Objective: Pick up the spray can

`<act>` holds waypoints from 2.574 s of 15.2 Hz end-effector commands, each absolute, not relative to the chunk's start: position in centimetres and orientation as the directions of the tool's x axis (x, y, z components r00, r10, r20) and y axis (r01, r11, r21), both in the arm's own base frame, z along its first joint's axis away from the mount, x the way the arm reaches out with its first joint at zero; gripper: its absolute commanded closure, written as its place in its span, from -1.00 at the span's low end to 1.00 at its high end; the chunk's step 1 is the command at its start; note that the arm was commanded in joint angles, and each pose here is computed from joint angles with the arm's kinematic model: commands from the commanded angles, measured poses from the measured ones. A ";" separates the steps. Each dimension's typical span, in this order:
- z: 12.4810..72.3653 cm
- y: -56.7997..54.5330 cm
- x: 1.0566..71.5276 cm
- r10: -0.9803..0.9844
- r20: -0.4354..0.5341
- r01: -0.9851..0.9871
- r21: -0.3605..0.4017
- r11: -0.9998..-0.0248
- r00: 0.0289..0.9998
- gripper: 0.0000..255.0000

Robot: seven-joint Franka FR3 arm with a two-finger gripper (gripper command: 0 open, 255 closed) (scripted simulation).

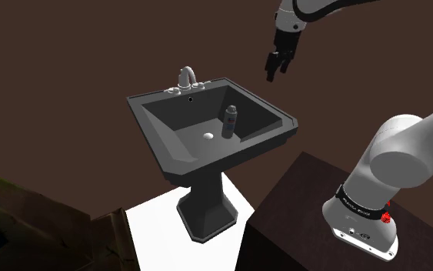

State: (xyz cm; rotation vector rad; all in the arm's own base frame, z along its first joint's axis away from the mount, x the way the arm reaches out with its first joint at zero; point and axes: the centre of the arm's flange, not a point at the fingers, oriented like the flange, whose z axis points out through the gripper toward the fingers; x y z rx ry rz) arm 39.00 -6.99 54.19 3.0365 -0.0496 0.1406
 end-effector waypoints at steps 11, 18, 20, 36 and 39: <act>43.7 -10.8 50.0 0.031 0.087 0.022 0.101 -0.995 0.996 -1.00; 37.4 -12.9 56.5 0.065 0.082 0.056 0.101 -0.993 0.995 -1.00; 35.6 -13.5 58.4 0.074 0.081 0.066 0.101 -0.993 0.994 -1.00; 26.0 -15.1 64.2 0.104 0.076 0.096 0.101 -0.990 0.992 -1.00; 26.0 -15.1 64.2 0.104 0.076 0.096 0.101 -0.990 0.992 1.00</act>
